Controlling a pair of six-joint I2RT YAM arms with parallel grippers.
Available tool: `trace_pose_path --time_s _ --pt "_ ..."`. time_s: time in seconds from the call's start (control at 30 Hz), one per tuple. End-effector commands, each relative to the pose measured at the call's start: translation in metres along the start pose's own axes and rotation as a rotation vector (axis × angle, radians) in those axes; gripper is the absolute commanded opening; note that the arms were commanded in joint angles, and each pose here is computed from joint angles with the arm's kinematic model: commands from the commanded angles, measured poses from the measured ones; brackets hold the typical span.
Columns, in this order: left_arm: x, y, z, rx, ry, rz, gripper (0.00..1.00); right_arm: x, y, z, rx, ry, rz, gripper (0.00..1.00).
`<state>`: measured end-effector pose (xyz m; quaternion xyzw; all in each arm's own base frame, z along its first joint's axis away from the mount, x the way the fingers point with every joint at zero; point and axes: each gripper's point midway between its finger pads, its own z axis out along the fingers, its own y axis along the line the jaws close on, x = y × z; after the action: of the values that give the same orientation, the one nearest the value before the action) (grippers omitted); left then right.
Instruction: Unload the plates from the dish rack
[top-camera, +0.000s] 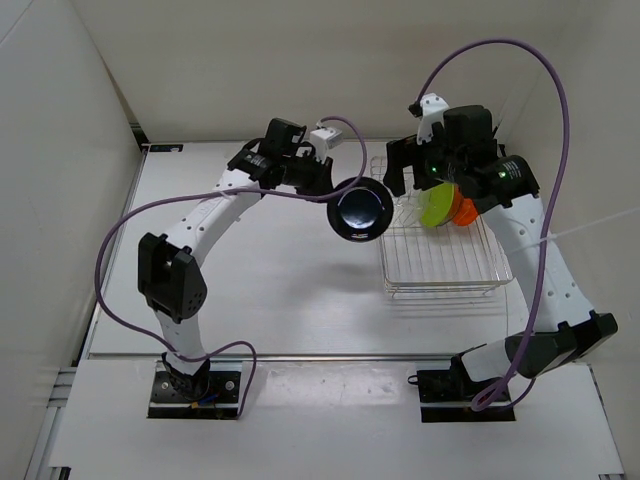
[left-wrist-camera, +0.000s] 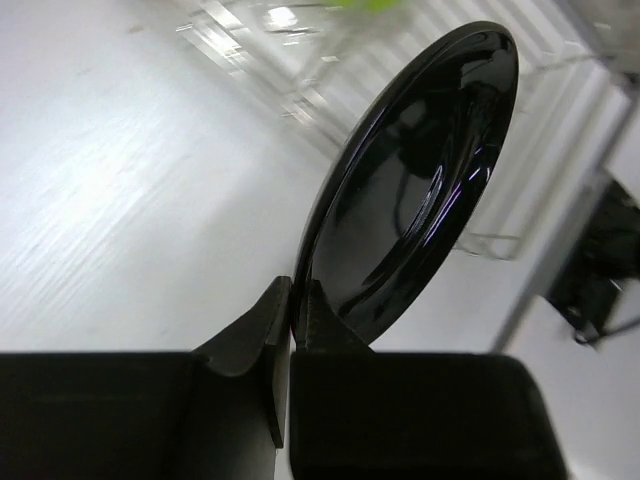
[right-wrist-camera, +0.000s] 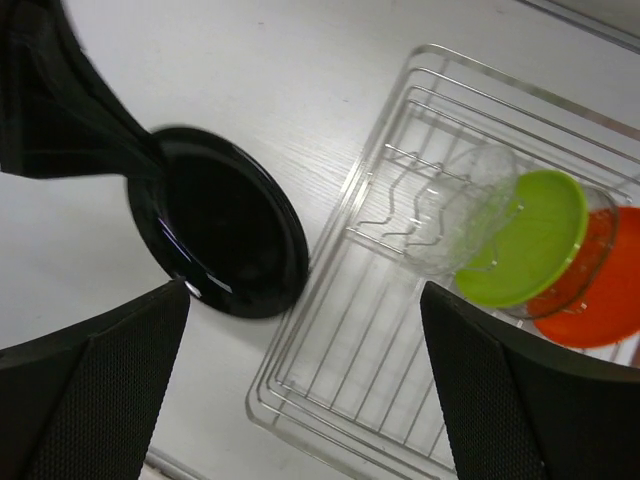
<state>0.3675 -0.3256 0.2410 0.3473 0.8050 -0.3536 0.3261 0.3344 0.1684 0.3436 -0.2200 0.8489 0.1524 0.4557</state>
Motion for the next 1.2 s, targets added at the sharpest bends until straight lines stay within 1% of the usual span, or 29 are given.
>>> trace_pose_path --time_s 0.0,0.03,0.07,0.13,0.17,0.23,0.27,0.33,0.37,0.4,0.47,0.5,0.53,0.63,0.7,0.8,0.93,1.0,1.03,1.1,1.13,1.17 --pt "-0.015 0.059 -0.027 -0.236 -0.068 -0.020 0.11 -0.019 -0.031 -0.001 0.165 -0.057 0.024 0.99" --pt "-0.007 0.079 -0.031 -0.265 -0.052 -0.056 0.11 -0.016 -0.036 -0.002 0.183 -0.048 0.030 0.99" --pt "0.002 0.094 -0.026 -0.278 -0.030 -0.083 0.11 -0.016 -0.042 -0.003 0.203 -0.048 0.037 0.99" --pt "0.012 0.115 -0.026 -0.296 -0.013 -0.144 0.11 -0.017 -0.046 -0.008 0.214 -0.058 0.043 0.99" --pt "0.025 0.123 -0.014 -0.294 0.022 -0.166 0.11 -0.019 -0.048 -0.012 0.226 -0.067 0.042 0.99" --pt "0.034 0.136 -0.006 -0.300 0.047 -0.191 0.11 -0.021 -0.054 -0.013 0.248 -0.076 0.047 0.99" --pt "0.047 0.145 0.007 -0.297 0.081 -0.212 0.11 -0.022 -0.055 -0.017 0.259 -0.085 0.047 0.99" --pt "0.060 0.158 0.016 -0.301 0.113 -0.230 0.11 -0.022 -0.056 -0.017 0.260 -0.083 0.036 0.99" --pt "0.061 0.160 0.021 -0.290 0.117 -0.234 0.11 -0.024 -0.056 -0.023 0.269 -0.095 0.036 0.99" --pt "0.072 0.166 0.030 -0.287 0.146 -0.252 0.11 -0.021 -0.057 -0.021 0.269 -0.085 0.026 0.99" --pt "0.080 0.177 0.034 -0.304 0.160 -0.267 0.11 -0.020 -0.057 -0.022 0.270 -0.091 0.025 0.99" --pt "0.090 0.184 0.038 -0.298 0.178 -0.278 0.11 -0.019 -0.059 -0.020 0.279 -0.089 0.026 0.99" --pt "0.085 0.186 0.040 -0.299 0.170 -0.273 0.11 -0.017 -0.058 -0.021 0.279 -0.087 0.026 0.99" --pt "0.088 0.196 0.041 -0.285 0.162 -0.315 0.11 -0.013 -0.060 -0.020 0.288 -0.075 0.018 0.99" --pt "0.099 0.203 0.045 -0.278 0.177 -0.337 0.11 -0.013 -0.060 -0.021 0.288 -0.083 0.017 0.99" --pt "0.101 0.209 0.045 -0.284 0.174 -0.343 0.11 -0.010 -0.060 -0.019 0.288 -0.073 0.018 0.99" --pt "0.121 0.224 0.055 -0.297 0.205 -0.383 0.11 -0.010 -0.060 -0.019 0.288 -0.073 0.018 0.99" --pt "0.121 0.228 0.059 -0.297 0.208 -0.385 0.11 -0.006 -0.060 -0.017 0.288 -0.064 0.018 0.99" --pt "0.124 0.236 0.055 -0.325 0.216 -0.394 0.15 -0.006 -0.060 -0.017 0.288 -0.064 0.018 0.99" --pt "0.128 0.239 0.059 -0.323 0.224 -0.384 0.22 -0.006 -0.060 -0.017 0.288 -0.064 0.018 0.99" --pt "0.129 0.243 0.056 -0.329 0.221 -0.391 0.29 -0.006 -0.060 -0.017 0.288 -0.064 0.018 0.99" --pt "0.134 0.244 0.056 -0.337 0.231 -0.396 0.32 -0.006 -0.060 -0.017 0.288 -0.064 0.018 0.99"
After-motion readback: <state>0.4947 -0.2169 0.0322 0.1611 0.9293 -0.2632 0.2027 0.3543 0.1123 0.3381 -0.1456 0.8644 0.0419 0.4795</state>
